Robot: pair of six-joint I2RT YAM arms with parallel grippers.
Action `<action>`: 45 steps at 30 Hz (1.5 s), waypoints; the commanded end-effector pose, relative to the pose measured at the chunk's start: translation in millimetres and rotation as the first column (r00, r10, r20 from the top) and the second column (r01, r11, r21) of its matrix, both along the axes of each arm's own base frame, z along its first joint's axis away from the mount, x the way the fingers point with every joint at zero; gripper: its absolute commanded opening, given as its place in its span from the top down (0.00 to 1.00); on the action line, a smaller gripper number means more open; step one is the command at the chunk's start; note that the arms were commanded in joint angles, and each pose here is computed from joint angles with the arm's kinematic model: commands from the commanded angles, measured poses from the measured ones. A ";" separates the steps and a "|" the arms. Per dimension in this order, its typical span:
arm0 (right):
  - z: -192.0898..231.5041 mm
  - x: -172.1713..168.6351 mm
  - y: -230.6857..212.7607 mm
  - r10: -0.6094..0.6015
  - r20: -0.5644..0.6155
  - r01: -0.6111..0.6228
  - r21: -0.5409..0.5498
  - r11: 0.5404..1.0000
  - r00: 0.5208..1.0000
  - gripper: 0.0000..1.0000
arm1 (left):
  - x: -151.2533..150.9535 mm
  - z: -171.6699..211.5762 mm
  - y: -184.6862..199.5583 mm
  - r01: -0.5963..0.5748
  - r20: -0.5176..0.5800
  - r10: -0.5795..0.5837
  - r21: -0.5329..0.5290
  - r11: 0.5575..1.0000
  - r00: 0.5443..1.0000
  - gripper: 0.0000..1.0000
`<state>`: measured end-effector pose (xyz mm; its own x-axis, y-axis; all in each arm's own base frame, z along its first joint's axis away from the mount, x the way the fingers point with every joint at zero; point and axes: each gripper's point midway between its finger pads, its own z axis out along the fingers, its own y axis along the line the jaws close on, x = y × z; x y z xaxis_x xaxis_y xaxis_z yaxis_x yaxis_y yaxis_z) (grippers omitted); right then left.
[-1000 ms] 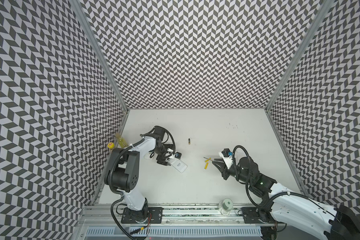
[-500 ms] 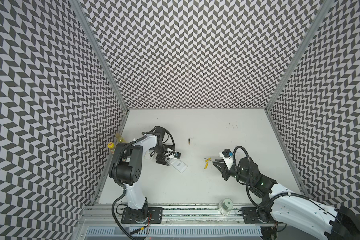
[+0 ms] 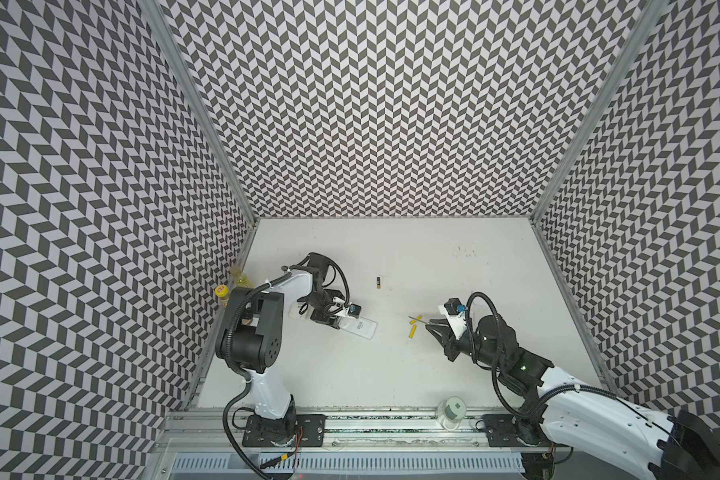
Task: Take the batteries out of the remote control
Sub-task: 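Grip the remote's battery end with the left gripper while the right brings the screwdriver over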
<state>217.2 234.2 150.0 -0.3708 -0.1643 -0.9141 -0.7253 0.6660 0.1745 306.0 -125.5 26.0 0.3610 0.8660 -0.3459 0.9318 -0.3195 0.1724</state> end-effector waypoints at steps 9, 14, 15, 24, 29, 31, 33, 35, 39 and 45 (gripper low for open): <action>22.1 8.0 6.7 0.004 0.037 -0.006 0.040 0.999 0.999 1.00 | 18.8 63.8 -43.2 -0.170 0.031 0.183 -0.246 0.954 0.983 0.51; 20.4 9.0 5.3 -0.011 0.039 0.009 0.069 0.998 0.999 1.00 | 13.4 74.3 -66.4 -0.196 0.107 0.230 -0.262 0.945 0.967 0.52; 20.9 8.2 6.5 -0.006 0.033 0.004 0.073 0.997 0.999 1.00 | 15.6 79.3 -70.1 -0.213 0.129 0.255 -0.270 0.939 0.958 0.52; 27.6 9.3 9.5 -0.010 -0.003 0.010 0.102 0.995 1.000 1.00 | -10.7 89.2 -96.9 -0.362 0.000 0.381 -0.306 0.880 0.925 0.51; 23.3 10.1 12.0 -0.007 -0.014 0.008 0.111 0.994 1.000 1.00 | -37.1 76.7 -102.7 -0.488 -0.162 0.461 -0.316 0.814 0.873 0.49; 25.3 11.4 13.8 -0.011 -0.046 0.017 0.114 0.993 0.999 1.00 | -45.5 75.0 -101.6 -0.507 -0.198 0.467 -0.321 0.800 0.862 0.48; 25.6 10.1 17.6 0.007 -0.065 0.001 0.118 0.993 0.998 1.00 | -45.8 74.5 -97.3 -0.515 -0.176 0.484 -0.332 0.790 0.857 0.47; 23.0 11.1 21.1 0.014 -0.073 -0.005 0.131 0.991 0.997 1.00 | -42.7 68.9 -93.4 -0.544 -0.169 0.519 -0.335 0.769 0.838 0.46; 25.9 15.2 30.5 0.029 -0.125 -0.012 0.138 0.990 0.992 1.00 | -41.4 59.6 -95.5 -0.594 -0.225 0.550 -0.305 0.744 0.804 0.48; 17.4 19.4 41.2 0.048 -0.186 -0.024 0.128 0.991 0.981 1.00 | -49.1 41.3 -100.8 -0.608 -0.247 0.557 -0.270 0.746 0.793 0.48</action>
